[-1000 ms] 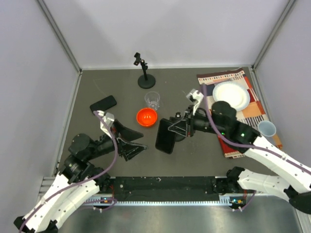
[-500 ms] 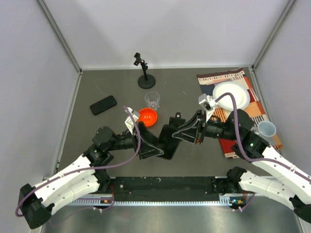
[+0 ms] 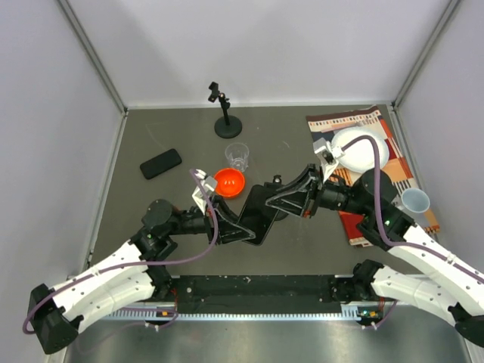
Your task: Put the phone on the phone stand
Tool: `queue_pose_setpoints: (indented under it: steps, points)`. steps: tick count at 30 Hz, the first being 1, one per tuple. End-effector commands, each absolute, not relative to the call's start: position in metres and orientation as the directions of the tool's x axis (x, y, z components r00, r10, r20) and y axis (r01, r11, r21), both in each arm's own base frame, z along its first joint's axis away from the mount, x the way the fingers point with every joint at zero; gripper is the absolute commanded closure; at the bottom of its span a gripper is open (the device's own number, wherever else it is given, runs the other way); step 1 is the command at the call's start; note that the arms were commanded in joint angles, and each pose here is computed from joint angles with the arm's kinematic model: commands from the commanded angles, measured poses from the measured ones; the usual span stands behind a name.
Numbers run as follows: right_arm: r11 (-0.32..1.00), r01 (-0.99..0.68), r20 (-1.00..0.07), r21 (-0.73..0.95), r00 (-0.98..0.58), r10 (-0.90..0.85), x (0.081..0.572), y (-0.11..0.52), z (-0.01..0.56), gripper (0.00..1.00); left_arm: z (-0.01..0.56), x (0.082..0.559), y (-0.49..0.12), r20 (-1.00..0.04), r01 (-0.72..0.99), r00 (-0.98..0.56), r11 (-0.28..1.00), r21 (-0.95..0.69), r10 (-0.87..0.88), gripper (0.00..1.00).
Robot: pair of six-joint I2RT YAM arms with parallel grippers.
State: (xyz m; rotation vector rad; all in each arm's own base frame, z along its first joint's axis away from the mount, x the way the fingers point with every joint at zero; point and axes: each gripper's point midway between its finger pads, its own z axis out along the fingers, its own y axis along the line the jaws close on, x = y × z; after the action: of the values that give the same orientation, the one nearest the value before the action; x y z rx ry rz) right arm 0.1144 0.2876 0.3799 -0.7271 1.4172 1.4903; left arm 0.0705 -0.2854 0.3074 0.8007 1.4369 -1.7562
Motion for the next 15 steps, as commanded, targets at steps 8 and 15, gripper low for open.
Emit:
queue_pose_setpoints:
  steps: [8, 15]
  points:
    - [0.163, -0.915, -0.923, 0.369, -0.381, -0.051, 0.113, 0.285, 0.360, 0.28, 0.322, 0.068, -0.268, -0.888, 0.901, -0.433, -0.038, -0.432, -0.154, 1.00]
    - [0.027, -0.915, -0.905, 0.403, -0.403, -0.140, 0.099, 0.298, 0.357, 0.38, 0.323, 0.057, -0.265, -0.901, 0.910, -0.414, -0.079, -0.407, -0.130, 1.00]
